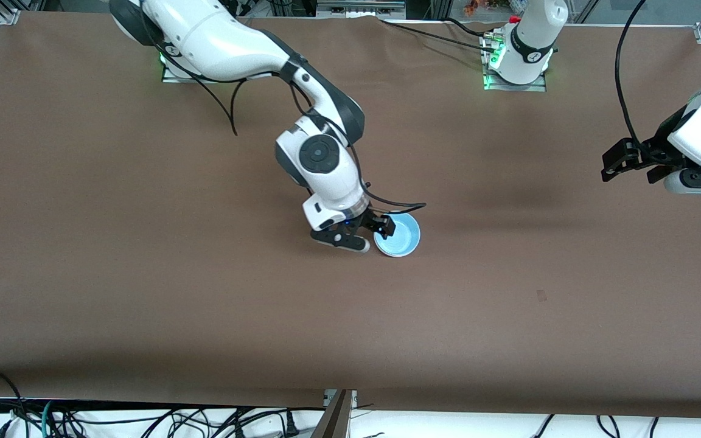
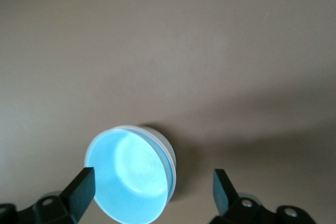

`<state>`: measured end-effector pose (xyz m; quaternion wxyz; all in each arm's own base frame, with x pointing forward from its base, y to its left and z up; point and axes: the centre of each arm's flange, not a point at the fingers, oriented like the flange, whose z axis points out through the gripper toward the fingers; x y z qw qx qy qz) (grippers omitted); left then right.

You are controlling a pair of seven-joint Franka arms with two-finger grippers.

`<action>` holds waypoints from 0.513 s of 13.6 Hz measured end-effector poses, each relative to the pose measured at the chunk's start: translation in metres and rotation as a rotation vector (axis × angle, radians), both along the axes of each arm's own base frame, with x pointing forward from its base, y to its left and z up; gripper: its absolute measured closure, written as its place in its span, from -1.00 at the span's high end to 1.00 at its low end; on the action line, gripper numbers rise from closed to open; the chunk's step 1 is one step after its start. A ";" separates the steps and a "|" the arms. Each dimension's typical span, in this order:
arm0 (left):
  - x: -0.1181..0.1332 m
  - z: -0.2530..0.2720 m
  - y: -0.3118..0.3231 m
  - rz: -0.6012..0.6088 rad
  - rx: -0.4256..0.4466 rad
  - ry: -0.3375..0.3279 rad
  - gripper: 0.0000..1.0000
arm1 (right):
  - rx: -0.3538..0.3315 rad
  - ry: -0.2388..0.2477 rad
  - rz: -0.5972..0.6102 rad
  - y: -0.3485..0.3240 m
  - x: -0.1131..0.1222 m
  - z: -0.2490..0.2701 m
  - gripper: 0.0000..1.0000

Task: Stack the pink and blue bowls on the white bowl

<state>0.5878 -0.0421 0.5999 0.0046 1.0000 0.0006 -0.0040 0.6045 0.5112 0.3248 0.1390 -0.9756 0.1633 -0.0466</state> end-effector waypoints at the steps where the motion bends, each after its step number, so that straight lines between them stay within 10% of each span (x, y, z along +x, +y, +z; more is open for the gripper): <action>1: 0.000 -0.001 -0.001 -0.001 0.000 0.002 0.66 | -0.004 -0.004 -0.026 -0.019 0.013 0.019 1.00; 7: 0.002 -0.006 -0.003 -0.004 -0.001 0.010 0.68 | -0.130 0.076 -0.101 -0.196 0.069 0.135 1.00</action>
